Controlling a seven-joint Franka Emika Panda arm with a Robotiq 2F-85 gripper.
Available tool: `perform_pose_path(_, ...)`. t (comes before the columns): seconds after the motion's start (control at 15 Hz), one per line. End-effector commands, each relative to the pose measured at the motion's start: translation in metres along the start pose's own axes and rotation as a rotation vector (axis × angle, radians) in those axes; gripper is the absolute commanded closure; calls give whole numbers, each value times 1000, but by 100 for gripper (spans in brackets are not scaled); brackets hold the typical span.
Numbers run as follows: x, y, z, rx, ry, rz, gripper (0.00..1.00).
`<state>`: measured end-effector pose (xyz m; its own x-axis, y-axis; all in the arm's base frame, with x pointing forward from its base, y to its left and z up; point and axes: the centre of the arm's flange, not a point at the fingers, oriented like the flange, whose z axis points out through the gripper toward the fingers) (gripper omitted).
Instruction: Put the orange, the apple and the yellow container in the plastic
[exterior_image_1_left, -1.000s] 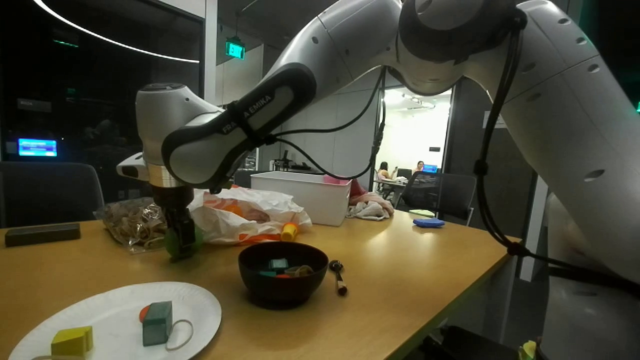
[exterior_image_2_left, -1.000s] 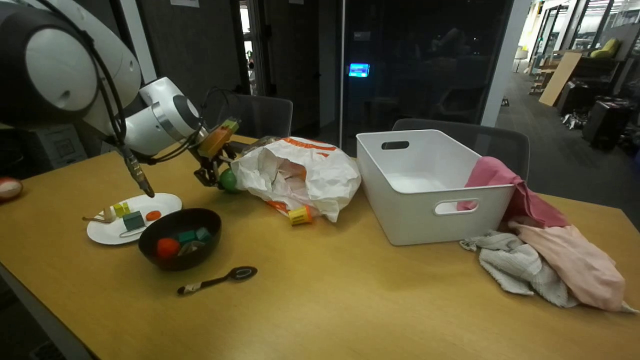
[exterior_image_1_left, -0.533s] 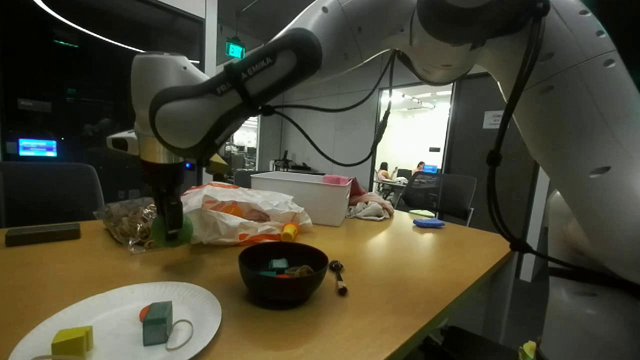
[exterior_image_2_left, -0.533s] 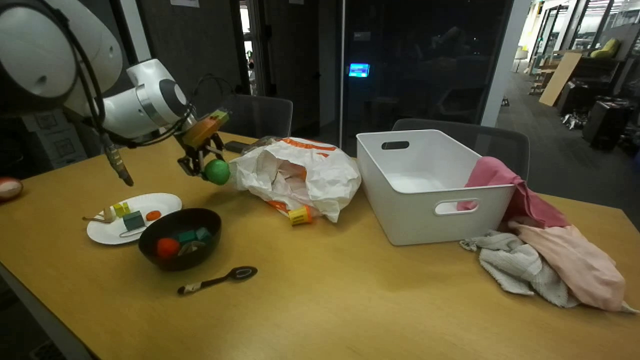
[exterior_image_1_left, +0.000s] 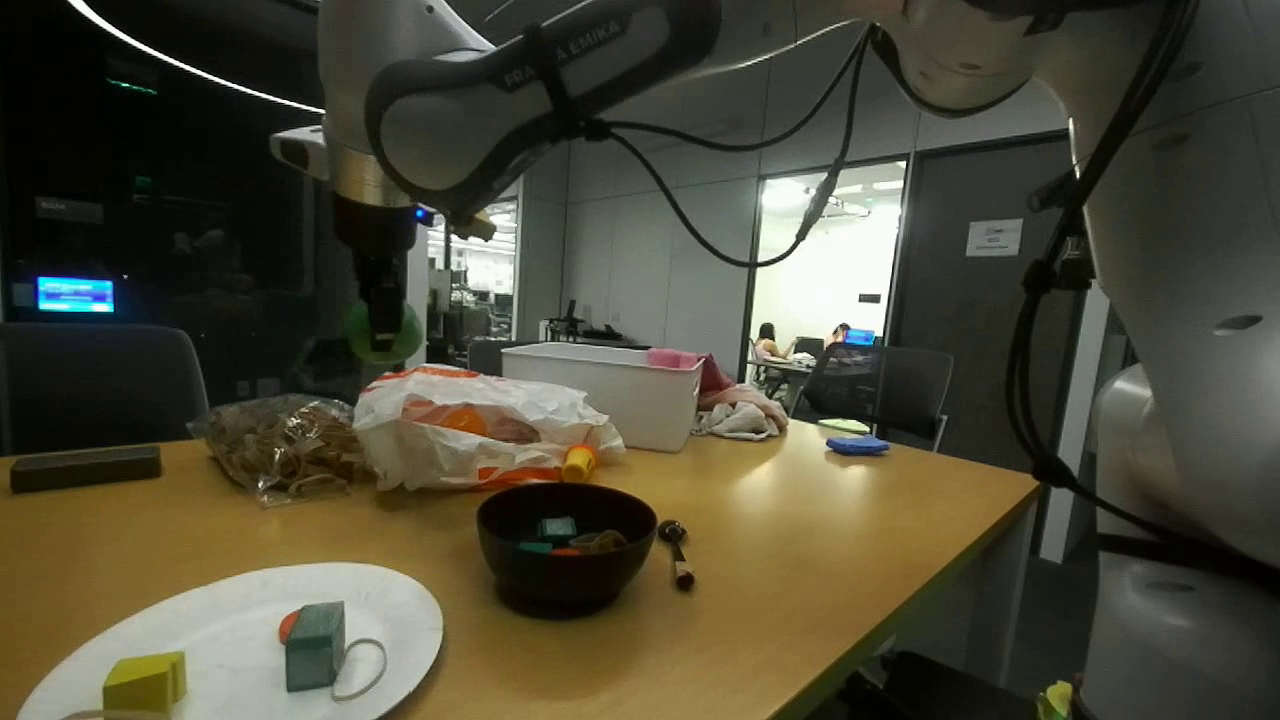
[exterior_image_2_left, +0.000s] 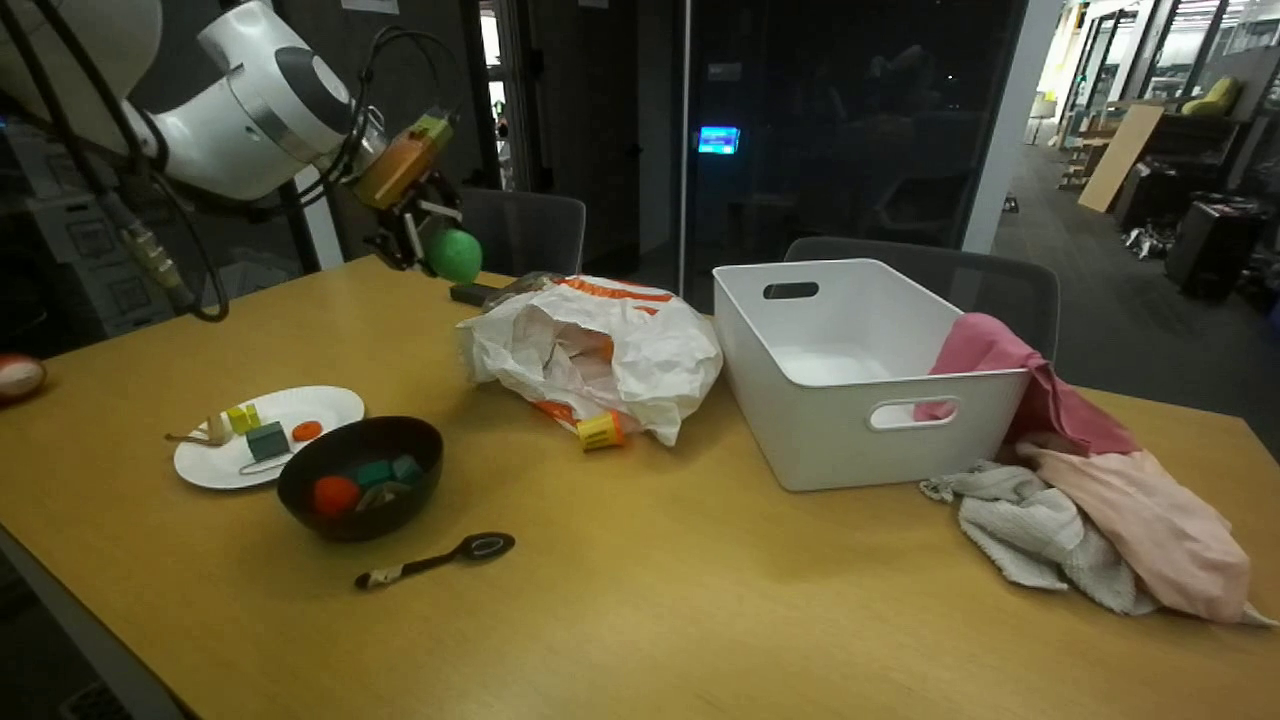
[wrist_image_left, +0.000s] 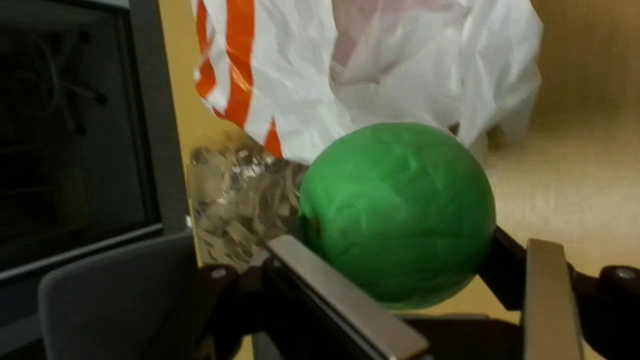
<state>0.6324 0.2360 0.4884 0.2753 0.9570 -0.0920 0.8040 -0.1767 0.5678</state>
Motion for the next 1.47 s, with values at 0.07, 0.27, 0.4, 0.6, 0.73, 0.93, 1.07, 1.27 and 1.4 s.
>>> perform_pose_path(0.07, -66, 12, 37, -80, -168, 136, 44)
perform_pose_path(0.27, -89, -8, 76, 25, -253, 205, 44)
perform_pose_path(0.4, -93, -21, 100, 65, -283, 221, 44)
perform_pose_path(0.6, -93, -28, 129, 76, -292, 222, 44)
perform_pose_path(0.73, -91, -24, 144, 47, -304, 204, 44)
perform_pose_path(0.93, -90, -11, 156, -27, -316, 175, 44)
perform_pose_path(1.07, -91, -2, 160, -67, -325, 154, 44)
perform_pose_path(1.27, -96, 6, 167, -42, -327, 192, 44)
perform_pose_path(1.4, -100, 10, 170, -19, -316, 236, 11)
